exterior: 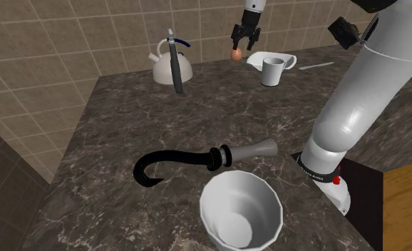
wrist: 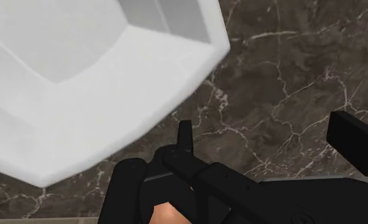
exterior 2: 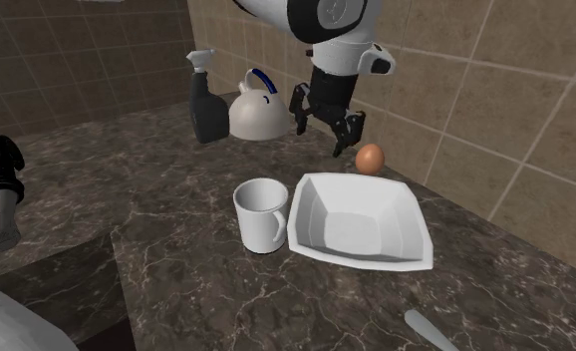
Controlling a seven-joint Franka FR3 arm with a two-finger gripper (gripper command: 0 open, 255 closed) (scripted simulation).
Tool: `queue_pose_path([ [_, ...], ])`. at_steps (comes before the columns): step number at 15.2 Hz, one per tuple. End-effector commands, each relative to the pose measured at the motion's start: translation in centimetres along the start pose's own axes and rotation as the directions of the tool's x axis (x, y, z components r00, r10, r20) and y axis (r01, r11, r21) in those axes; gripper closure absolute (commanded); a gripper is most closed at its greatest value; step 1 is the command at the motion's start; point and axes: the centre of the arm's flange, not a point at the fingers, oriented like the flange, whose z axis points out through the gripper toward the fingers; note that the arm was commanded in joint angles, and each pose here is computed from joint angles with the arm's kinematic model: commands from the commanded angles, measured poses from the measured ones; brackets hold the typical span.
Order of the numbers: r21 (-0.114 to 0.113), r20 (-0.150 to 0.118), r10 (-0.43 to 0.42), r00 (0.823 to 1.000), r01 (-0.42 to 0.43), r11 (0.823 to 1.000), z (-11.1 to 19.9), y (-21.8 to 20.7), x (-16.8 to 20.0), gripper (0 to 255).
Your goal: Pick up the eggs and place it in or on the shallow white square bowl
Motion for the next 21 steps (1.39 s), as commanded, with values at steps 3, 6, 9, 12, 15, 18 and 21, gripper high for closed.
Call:
queue_pose_path([
  [3,0.036,-0.019,0.046,0.999,-0.045,0.998,0.8,3.8,3.9,0],
  [6,0.062,-0.032,0.081,0.996,-0.079,0.995,1.4,6.7,6.6,0],
  [9,0.090,-0.043,0.116,0.992,-0.112,0.990,2.1,9.7,9.2,0],
  [12,0.090,-0.043,0.117,0.992,-0.113,0.989,3.2,9.7,9.4,0],
  [15,0.090,-0.043,0.117,0.992,-0.113,0.989,4.8,9.6,9.4,0],
  [18,0.090,-0.043,0.117,0.992,-0.113,0.989,6.1,9.4,9.5,0],
  [21,0.090,-0.043,0.117,0.992,-0.113,0.989,6.1,9.4,9.5,0],
])
